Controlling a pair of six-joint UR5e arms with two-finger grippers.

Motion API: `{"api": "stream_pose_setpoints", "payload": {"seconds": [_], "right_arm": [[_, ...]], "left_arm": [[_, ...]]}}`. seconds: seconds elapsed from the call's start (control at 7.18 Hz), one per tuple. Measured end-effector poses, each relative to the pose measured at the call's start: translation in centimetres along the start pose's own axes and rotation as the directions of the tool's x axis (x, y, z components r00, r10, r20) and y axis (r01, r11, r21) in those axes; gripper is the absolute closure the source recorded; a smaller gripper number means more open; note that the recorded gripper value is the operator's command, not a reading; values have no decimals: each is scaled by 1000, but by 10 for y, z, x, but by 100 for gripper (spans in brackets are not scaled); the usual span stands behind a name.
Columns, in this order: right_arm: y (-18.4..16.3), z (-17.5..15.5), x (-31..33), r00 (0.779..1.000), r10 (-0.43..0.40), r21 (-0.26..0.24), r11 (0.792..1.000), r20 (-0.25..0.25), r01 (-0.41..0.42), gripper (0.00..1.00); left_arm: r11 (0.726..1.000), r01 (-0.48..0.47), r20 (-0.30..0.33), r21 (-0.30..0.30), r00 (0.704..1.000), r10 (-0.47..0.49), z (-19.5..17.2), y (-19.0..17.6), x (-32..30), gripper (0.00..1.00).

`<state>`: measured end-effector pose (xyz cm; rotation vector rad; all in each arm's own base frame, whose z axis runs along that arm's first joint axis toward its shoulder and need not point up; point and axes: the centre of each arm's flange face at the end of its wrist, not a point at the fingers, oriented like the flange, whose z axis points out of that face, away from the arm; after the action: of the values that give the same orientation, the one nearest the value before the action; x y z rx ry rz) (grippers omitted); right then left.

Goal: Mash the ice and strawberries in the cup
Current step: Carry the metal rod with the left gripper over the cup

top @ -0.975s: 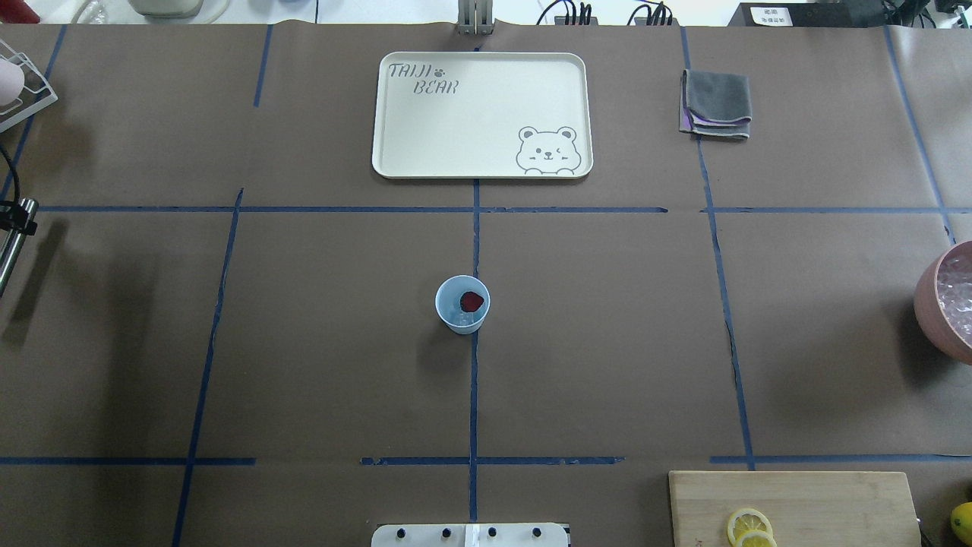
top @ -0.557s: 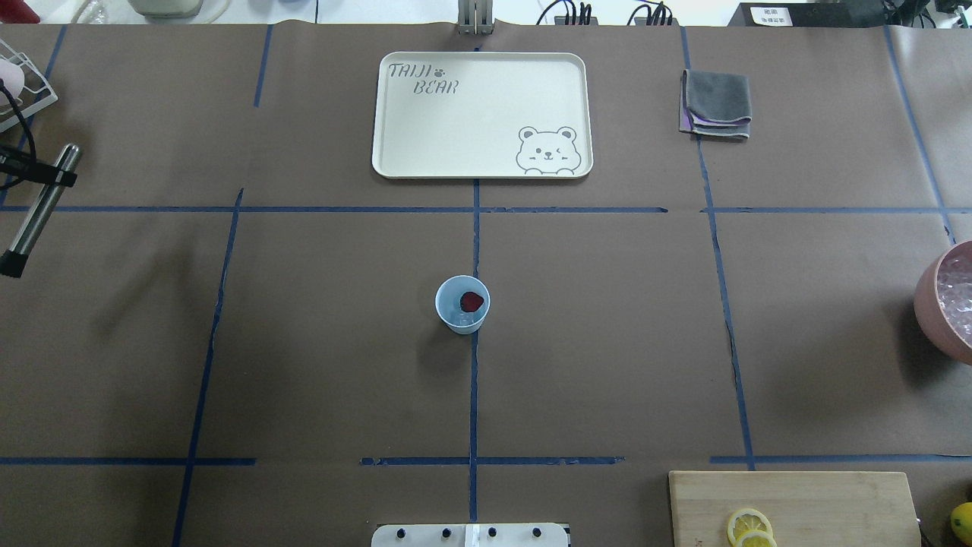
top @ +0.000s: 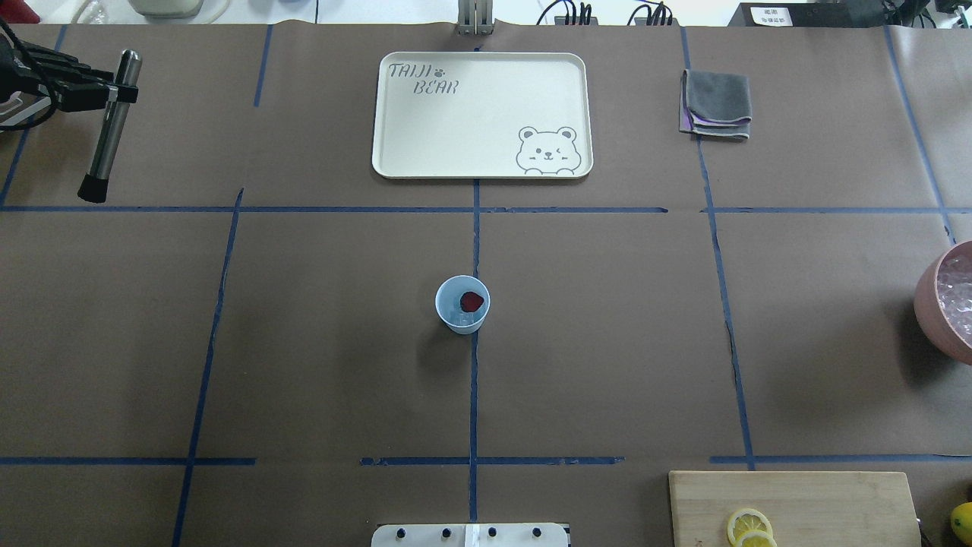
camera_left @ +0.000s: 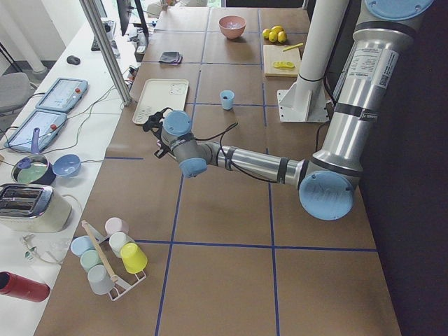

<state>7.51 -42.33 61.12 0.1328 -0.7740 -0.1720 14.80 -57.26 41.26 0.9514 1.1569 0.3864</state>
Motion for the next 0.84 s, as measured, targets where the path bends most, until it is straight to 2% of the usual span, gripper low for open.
{"api": "stream_pose_setpoints", "payload": {"seconds": [0.14,0.28,0.42,0.56,0.84], "right_arm": [[0,0,0,1000,1,0,1000,-1,-1,0],[0,0,1,1000,2,1,1000,-1,-2,0],[0,-1,1,1000,2,2,1000,-1,-2,0],[0,-2,1,1000,3,5,1000,-1,-3,0],[1,-4,3,1000,7,9,1000,-2,-7,0]], "left_arm": [[994,-62,-46,86,997,67,-4,-8,15,100],[976,-129,-87,174,986,145,2,-10,35,100],[944,-183,-131,275,965,226,21,0,63,100],[903,-199,-174,382,944,282,48,18,96,100],[806,-137,-247,575,911,330,91,32,171,100]]}}
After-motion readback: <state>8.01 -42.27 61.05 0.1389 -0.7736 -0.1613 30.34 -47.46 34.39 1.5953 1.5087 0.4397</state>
